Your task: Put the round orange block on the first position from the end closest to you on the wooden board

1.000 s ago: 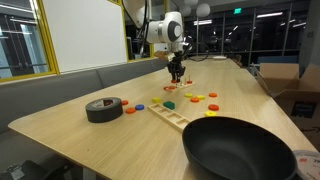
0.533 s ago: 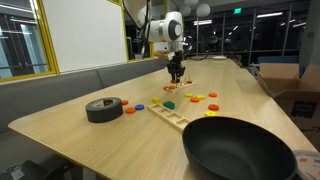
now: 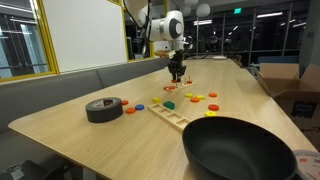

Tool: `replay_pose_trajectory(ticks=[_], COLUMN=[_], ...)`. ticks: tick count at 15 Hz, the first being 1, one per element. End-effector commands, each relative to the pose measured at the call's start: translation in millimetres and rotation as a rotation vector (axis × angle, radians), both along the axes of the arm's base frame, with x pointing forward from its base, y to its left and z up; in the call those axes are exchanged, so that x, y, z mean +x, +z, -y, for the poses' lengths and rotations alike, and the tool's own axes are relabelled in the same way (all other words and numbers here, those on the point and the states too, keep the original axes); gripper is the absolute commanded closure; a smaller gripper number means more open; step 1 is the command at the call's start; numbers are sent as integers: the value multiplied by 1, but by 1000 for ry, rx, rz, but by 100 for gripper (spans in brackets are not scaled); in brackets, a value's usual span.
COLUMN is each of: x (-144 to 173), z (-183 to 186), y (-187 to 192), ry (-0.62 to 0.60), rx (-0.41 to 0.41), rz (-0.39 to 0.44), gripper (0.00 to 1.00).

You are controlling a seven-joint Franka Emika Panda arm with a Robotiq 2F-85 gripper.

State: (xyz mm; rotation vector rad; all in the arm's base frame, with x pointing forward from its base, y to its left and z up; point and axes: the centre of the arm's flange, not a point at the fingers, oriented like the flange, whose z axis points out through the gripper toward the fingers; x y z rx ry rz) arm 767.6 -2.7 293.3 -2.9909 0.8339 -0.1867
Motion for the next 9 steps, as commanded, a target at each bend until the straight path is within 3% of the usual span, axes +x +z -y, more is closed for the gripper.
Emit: replay_pose_trajectory(ticks=[1,9], x=[18,23], z=[1,5], y=[4,3], ry=[-43,-89], rx=[-43,-66], rz=[35,35], gripper=[84,84])
